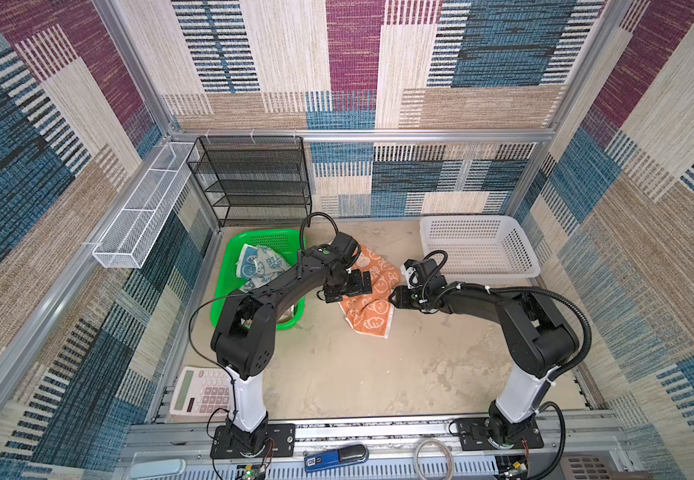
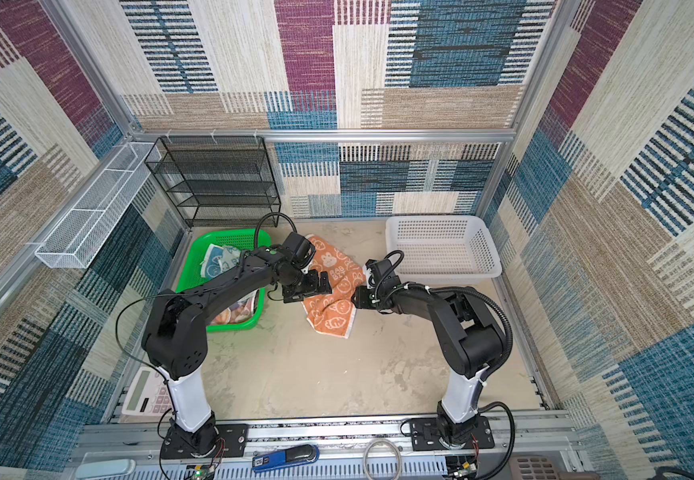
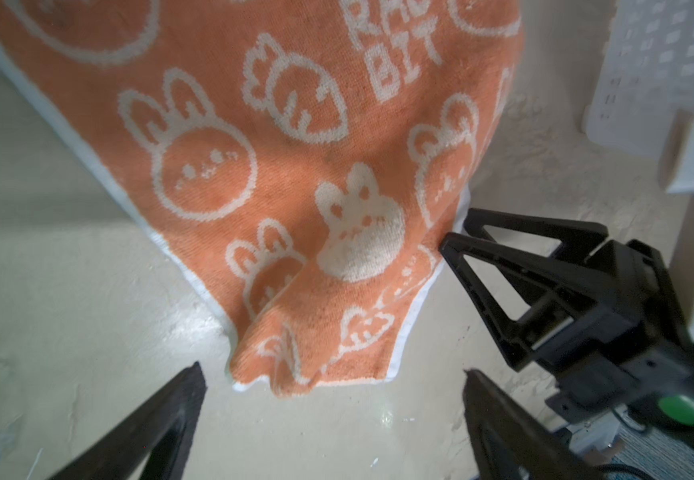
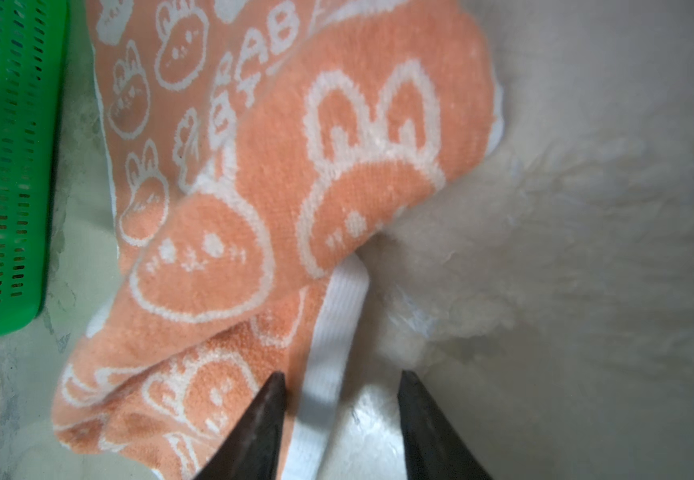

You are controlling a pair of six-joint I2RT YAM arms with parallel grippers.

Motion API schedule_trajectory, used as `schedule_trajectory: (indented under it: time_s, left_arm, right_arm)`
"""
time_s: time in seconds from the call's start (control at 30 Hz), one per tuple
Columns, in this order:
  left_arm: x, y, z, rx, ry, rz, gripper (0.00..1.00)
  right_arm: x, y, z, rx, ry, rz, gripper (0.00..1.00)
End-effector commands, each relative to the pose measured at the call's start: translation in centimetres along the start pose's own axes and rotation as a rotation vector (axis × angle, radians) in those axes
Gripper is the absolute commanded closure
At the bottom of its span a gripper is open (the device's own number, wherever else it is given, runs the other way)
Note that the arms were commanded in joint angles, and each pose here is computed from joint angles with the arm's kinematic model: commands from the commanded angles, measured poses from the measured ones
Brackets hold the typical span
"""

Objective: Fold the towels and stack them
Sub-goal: 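Grasp the flattened orange towel's edges with both grippers to begin folding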

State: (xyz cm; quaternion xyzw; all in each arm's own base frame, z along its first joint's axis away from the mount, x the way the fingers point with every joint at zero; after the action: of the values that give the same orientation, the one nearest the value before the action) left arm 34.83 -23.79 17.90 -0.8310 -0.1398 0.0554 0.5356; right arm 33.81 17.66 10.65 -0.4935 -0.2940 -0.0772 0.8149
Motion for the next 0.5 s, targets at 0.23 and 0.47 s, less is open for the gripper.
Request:
schedule_trajectory:
  time_s: [0.23, 0.47]
  left_arm:
    - [4.2, 5.7, 1.0, 0.112, -0.049, 0.031, 0.0]
    - [9.1, 7.7, 2.2, 0.138, -0.082, 0.015, 0.01]
  right_arm:
    - [-0.5, -0.5, 0.9, 0.112, 0.036, -0.049, 0.91]
    - [-3.2, -2.1, 3.2, 0.108, 0.11, -0.057, 0.98]
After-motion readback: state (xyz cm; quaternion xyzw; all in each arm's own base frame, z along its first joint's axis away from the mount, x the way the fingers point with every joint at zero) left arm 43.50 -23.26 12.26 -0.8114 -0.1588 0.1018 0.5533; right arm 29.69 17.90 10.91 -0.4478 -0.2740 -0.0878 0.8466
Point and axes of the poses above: each gripper's point midway between its finger pads, its own y axis out along the fingers, its own z axis along the line the jaws close on, x = y × z, the point moved 9 cm from there along -y, back along the fingers, and after that the axes turned 14 degrees about -y, right-handed, at the moved point
